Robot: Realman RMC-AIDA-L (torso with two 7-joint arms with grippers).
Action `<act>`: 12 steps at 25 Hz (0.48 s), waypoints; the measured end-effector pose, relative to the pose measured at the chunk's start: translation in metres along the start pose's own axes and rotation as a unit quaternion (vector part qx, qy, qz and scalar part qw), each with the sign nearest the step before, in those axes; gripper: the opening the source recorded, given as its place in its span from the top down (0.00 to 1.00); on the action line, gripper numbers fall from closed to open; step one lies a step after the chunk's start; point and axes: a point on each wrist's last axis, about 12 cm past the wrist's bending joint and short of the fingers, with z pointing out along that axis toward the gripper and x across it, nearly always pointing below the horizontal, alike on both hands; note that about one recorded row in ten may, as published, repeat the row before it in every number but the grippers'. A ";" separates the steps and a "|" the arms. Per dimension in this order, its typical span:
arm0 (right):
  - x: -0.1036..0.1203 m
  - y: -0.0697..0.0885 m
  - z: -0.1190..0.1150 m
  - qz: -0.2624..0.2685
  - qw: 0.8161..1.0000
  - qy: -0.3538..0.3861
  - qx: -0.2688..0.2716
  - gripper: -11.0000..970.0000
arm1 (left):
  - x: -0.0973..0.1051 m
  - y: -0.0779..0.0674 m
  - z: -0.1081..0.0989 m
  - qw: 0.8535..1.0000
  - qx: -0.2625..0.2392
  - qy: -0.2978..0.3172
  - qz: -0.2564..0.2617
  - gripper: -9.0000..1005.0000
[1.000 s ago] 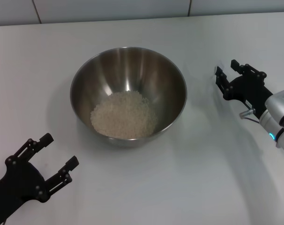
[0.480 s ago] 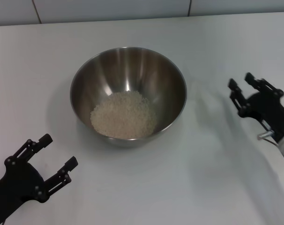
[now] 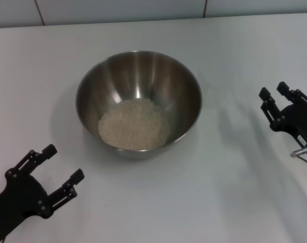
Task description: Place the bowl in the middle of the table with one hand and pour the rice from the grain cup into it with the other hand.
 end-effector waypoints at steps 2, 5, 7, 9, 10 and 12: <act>-0.003 0.002 -0.004 0.002 1.000 -0.015 -0.014 0.45 | 0.000 0.000 0.000 1.000 0.000 0.000 0.000 0.18; -0.009 0.002 -0.012 0.016 0.998 -0.037 -0.051 0.45 | 0.000 0.000 -0.001 1.000 0.002 0.001 0.001 0.18; -0.012 0.002 -0.017 0.029 0.995 -0.041 -0.084 0.44 | 0.000 0.000 -0.001 1.000 0.004 0.003 0.003 0.18; -0.013 0.001 -0.018 0.033 0.994 -0.040 -0.098 0.43 | 0.000 0.000 -0.001 1.000 0.006 0.003 0.004 0.18; -0.014 0.001 -0.019 0.036 0.992 -0.038 -0.112 0.43 | 0.000 0.000 0.000 1.000 0.008 0.004 0.005 0.18; -0.018 -0.002 -0.019 0.030 0.987 -0.026 -0.155 0.43 | -0.003 0.004 0.000 1.000 0.011 0.004 0.013 0.18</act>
